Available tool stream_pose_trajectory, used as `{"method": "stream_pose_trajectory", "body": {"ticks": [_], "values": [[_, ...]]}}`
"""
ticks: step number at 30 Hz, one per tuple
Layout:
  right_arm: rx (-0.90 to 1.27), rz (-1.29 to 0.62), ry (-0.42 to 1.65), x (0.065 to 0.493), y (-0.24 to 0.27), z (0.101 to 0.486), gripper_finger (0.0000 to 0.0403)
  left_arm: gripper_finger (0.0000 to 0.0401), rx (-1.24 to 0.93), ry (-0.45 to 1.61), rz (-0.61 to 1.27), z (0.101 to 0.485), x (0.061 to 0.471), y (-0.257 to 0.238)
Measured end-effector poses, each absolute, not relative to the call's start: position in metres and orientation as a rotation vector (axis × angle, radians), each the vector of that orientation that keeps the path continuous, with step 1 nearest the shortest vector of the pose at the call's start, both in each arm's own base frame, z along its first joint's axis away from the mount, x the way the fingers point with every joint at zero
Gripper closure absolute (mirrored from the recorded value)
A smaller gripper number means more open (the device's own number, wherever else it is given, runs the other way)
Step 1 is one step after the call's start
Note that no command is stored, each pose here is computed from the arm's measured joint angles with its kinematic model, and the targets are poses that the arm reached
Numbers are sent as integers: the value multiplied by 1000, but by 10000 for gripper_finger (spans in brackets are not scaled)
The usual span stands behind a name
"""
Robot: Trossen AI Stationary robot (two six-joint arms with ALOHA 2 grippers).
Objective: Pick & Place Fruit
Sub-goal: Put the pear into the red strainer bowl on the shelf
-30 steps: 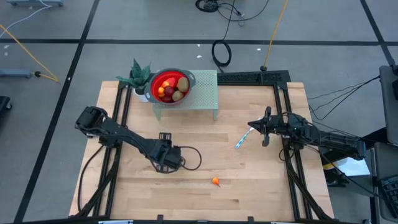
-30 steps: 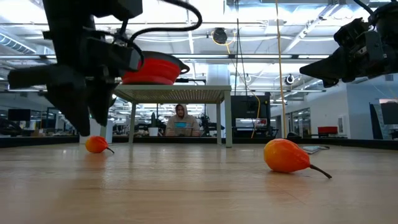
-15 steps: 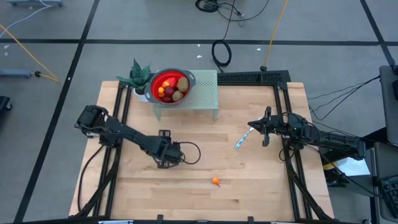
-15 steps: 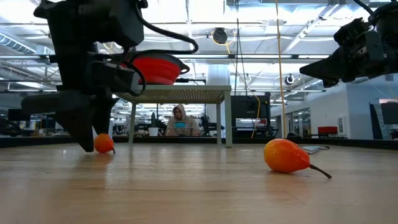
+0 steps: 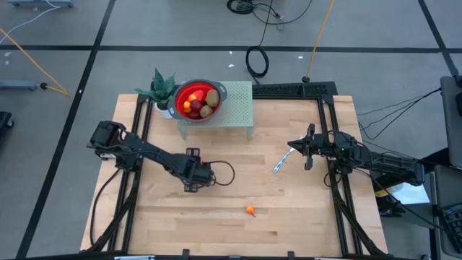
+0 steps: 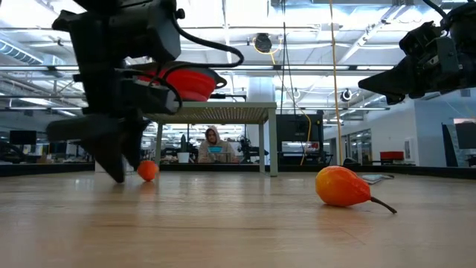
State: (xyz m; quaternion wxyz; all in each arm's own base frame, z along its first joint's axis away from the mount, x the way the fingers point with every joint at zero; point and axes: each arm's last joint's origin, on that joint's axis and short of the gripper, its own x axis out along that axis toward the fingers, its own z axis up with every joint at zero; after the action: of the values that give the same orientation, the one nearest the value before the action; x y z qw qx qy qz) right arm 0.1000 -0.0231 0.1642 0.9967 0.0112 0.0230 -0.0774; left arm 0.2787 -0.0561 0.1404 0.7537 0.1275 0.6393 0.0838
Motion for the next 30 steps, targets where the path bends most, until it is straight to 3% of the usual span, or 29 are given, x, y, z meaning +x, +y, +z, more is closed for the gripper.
{"method": "stream_pose_trajectory", "body": {"ticks": [15,23,30], "values": [[23,-155,46,100,-23,164,403,178,280,1317,306,142,288,-38],[23,-155,46,100,-23,164,403,178,163,1279,256,142,296,-31],[23,-155,46,100,-23,164,403,178,213,1255,212,143,299,-30]]}}
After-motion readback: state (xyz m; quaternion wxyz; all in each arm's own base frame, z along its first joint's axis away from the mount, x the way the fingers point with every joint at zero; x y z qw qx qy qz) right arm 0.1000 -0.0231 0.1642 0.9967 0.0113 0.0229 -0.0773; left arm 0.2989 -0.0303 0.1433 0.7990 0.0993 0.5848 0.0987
